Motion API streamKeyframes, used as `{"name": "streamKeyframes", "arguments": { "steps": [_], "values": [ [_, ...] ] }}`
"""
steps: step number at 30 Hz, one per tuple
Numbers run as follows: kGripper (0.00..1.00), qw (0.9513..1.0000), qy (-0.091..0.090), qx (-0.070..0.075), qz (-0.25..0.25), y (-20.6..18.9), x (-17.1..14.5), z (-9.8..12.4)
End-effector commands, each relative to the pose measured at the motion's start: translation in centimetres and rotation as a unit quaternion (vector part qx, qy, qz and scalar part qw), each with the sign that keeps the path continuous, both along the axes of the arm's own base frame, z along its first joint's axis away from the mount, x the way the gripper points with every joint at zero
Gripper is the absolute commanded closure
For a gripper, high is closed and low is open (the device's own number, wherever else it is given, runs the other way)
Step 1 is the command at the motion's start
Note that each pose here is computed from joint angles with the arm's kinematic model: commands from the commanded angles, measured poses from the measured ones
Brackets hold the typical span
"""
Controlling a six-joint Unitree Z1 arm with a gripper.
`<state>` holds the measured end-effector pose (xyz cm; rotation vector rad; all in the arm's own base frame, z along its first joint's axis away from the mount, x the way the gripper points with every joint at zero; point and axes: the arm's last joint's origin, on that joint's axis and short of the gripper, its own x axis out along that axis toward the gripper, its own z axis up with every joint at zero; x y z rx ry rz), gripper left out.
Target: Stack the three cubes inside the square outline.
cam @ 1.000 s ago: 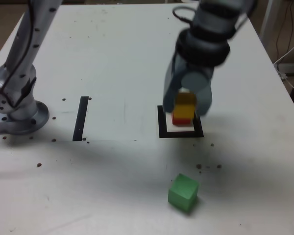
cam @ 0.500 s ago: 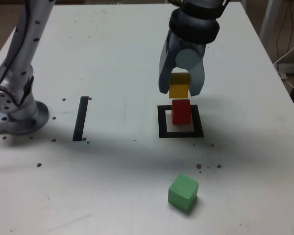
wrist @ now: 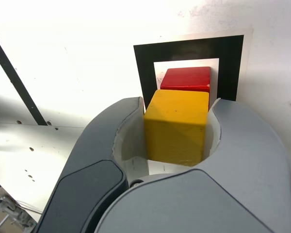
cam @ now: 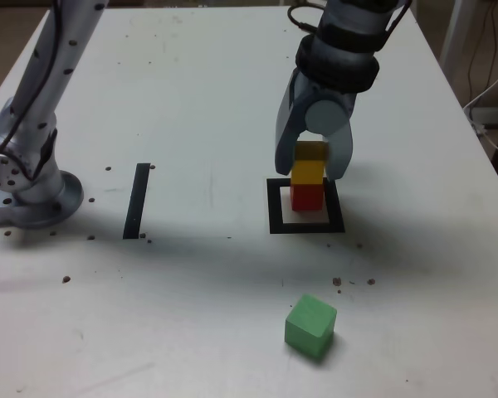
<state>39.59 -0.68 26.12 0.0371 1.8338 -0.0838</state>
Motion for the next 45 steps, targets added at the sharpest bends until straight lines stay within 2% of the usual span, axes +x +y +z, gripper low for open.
{"name": "streamKeyframes", "arguments": {
  "steps": [1,4,5,6,11,13,24,27,35,38,45],
  "values": [
    [0.80,1.0000,0.000,-0.002,-0.001,0.0,0.3,-0.3],
    [0.78,1.0000,0.000,-0.003,-0.002,0.0,0.3,-0.3],
    [0.74,1.0000,-0.001,-0.003,-0.003,0.0,0.4,-0.4],
    [0.66,1.0000,-0.001,-0.003,-0.003,0.0,0.4,-0.4],
    [0.11,1.0000,-0.001,-0.006,-0.006,0.0,0.4,-0.8],
    [0.01,1.0000,0.000,-0.007,-0.006,0.0,0.4,-0.9],
    [0.00,1.0000,0.002,-0.008,-0.005,-0.1,0.1,-0.9],
    [0.00,1.0000,-0.006,0.002,-0.004,-0.1,-0.2,0.0],
    [0.00,0.9981,-0.035,0.051,-0.002,-1.1,-2.5,3.9],
    [0.00,0.9974,-0.045,0.056,-0.012,-2.5,-2.9,4.7],
    [0.00,0.9957,-0.057,0.051,-0.052,-8.0,-3.5,5.1]
  ]
}}
